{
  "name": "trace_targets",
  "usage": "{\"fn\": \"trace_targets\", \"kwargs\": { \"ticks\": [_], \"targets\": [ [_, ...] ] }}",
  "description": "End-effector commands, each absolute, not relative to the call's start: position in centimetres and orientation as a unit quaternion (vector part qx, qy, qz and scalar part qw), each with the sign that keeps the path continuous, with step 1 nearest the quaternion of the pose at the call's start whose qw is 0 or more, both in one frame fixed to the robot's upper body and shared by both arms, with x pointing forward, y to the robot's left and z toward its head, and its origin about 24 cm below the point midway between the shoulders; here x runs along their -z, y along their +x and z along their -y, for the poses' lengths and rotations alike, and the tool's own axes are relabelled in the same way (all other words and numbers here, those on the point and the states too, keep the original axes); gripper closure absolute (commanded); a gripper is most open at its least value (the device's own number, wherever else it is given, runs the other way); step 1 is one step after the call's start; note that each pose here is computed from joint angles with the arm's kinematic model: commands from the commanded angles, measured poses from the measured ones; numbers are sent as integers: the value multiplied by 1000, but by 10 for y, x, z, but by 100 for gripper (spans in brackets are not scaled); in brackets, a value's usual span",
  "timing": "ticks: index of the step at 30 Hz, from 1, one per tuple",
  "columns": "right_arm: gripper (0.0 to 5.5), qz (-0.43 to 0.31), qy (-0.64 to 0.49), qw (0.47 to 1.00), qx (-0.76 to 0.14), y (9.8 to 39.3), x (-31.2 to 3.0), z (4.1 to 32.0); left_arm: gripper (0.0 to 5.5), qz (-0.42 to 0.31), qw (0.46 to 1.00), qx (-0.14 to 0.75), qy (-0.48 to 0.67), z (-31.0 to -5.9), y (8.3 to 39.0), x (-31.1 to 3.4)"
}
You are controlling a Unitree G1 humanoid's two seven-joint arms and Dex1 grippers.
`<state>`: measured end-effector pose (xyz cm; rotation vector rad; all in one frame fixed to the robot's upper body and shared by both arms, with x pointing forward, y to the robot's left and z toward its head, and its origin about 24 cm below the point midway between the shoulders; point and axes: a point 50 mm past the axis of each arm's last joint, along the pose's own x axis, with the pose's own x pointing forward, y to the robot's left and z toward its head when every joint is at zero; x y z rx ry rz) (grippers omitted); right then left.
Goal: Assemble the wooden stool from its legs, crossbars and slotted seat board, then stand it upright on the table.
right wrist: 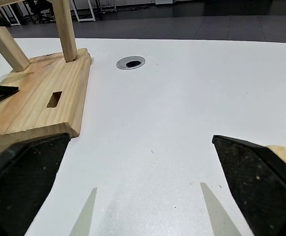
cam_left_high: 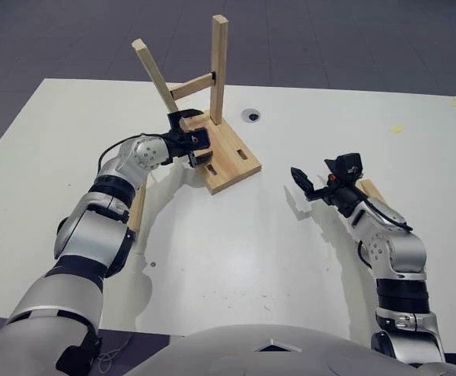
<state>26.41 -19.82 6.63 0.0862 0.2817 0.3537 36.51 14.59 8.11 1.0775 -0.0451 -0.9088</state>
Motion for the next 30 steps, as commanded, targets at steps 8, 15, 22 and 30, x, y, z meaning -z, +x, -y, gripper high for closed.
{"fn": "trace_targets", "kwargs": {
  "ticks": [8, 15, 22, 30],
  "targets": [
    [10, -135, 38, 978, -157, 268, -73, 209, 12, 41, 709, 510, 485, -163, 308, -58],
    [10, -138, 32, 977, -159, 269, -73, 210, 12, 155, 784, 434, 415, -167, 307, -139],
    [10, -139, 33, 978, -153, 268, -72, 213, 12, 354, 894, 222, 163, -192, 305, -302],
    [10, -137, 35, 978, -152, 267, -69, 211, 12, 177, 955, -161, 173, -293, 318, -244]
  ]
}}
